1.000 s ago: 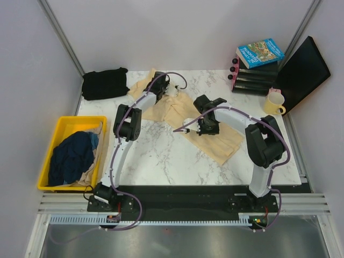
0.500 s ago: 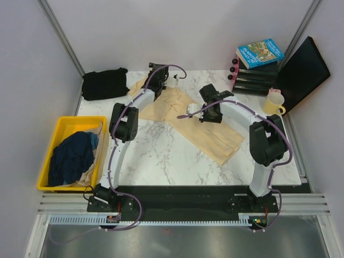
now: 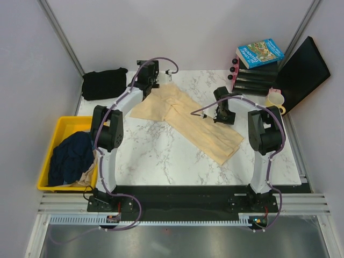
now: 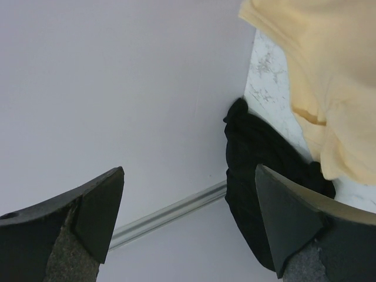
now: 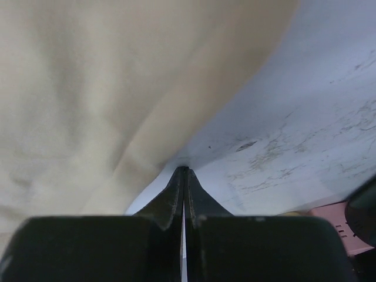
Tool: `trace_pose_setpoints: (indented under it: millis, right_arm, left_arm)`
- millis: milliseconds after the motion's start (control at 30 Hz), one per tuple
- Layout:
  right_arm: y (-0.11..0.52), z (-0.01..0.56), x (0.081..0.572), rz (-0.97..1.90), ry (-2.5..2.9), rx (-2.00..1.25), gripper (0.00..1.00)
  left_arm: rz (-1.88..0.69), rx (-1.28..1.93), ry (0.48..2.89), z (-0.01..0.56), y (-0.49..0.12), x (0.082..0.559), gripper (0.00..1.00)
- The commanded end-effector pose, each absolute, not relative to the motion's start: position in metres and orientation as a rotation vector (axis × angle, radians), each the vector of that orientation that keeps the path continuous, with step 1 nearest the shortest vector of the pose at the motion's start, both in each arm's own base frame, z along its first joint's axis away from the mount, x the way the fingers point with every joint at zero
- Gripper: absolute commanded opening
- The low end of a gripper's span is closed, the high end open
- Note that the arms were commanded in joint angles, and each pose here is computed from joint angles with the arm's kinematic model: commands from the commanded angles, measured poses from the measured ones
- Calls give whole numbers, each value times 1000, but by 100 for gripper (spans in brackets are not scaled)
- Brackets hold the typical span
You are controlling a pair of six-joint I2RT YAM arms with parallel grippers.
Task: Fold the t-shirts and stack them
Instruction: Rotate the tshirt 100 degrees
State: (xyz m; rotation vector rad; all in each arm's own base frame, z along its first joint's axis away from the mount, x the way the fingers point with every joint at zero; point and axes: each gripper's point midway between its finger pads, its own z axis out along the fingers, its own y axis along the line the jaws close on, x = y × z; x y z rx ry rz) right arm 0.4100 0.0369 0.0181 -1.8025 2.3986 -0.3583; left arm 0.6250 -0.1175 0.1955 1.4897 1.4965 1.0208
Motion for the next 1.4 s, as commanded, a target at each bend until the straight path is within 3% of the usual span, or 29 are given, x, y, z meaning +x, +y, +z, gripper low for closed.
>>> trace_pose_setpoints:
  millis: [0, 300, 600, 800, 1100, 1367]
  right_arm:
    - [45, 22, 382, -250, 2372, -1940, 0]
    - [95, 41, 316, -70, 2129, -2312, 0]
    - [158, 57, 287, 112, 2038, -2352, 0]
    - [146, 79, 347, -71, 2098, -2088, 9]
    - [103, 91, 474, -81, 2360, -1340, 6]
    - [106, 78, 497, -54, 2355, -1263, 6]
  left_arm:
    - [989, 1451, 1547, 215, -95, 606, 99]
    - [1082, 1347, 1576, 262, -54, 593, 99]
    - [1063, 1370, 1589, 255, -51, 577, 99]
    - [886, 1423, 1594, 231, -80, 559, 99]
    - [476, 1665, 1570, 183, -154, 503, 99]
    - [206, 1757, 1498, 161, -219, 478, 99]
